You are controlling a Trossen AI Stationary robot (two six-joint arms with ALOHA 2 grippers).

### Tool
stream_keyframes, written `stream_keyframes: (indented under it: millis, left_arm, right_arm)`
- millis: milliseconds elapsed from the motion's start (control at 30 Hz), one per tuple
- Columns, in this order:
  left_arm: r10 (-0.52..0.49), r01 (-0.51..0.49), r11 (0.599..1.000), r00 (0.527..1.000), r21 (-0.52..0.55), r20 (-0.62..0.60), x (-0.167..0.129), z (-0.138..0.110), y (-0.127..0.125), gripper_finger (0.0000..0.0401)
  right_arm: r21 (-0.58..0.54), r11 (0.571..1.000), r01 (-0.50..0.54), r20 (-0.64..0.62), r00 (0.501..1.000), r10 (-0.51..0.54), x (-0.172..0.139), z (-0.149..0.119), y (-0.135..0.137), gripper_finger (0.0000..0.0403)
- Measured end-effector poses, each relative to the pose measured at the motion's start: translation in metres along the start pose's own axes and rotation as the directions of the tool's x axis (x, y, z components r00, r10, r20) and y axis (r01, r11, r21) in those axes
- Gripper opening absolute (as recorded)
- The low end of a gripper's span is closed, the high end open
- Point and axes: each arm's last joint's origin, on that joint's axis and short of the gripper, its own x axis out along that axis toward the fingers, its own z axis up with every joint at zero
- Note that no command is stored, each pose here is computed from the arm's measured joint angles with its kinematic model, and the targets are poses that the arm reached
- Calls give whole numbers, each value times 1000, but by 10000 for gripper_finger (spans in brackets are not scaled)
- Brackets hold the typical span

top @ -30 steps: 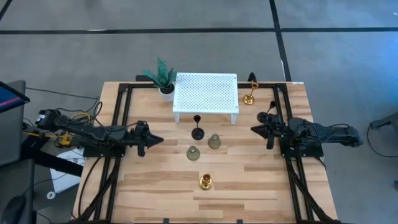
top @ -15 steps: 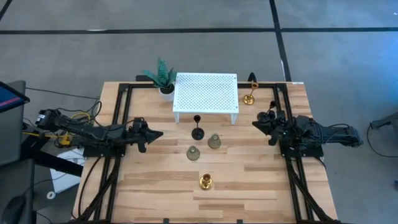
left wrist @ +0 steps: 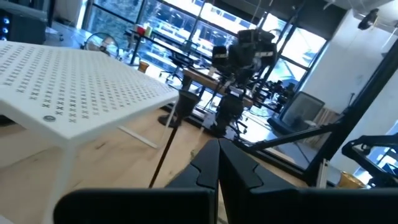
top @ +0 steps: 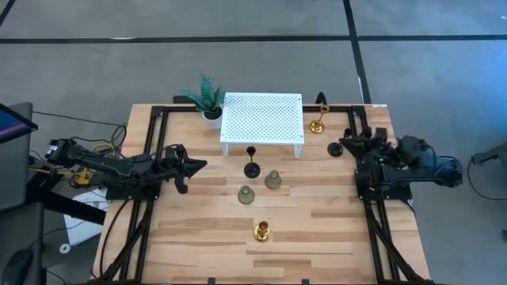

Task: Pick & Place candle stick holders
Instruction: Put the right black candle holder on the shelf

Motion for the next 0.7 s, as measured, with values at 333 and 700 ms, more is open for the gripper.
stream_keyframes:
  millis: [333, 700]
  left_arm:
    - [3, -3, 1000, 1000, 5, -9, 1, -1, 0, 4]
    - [3, -3, 1000, 1000, 4, -8, 1, -1, 0, 5]
  right_arm:
    - [-116, 979, 168, -178, 966, -187, 4, 31, 11, 0]
    - [-174, 961, 216, -280, 925, -259, 19, 57, 28, 0]
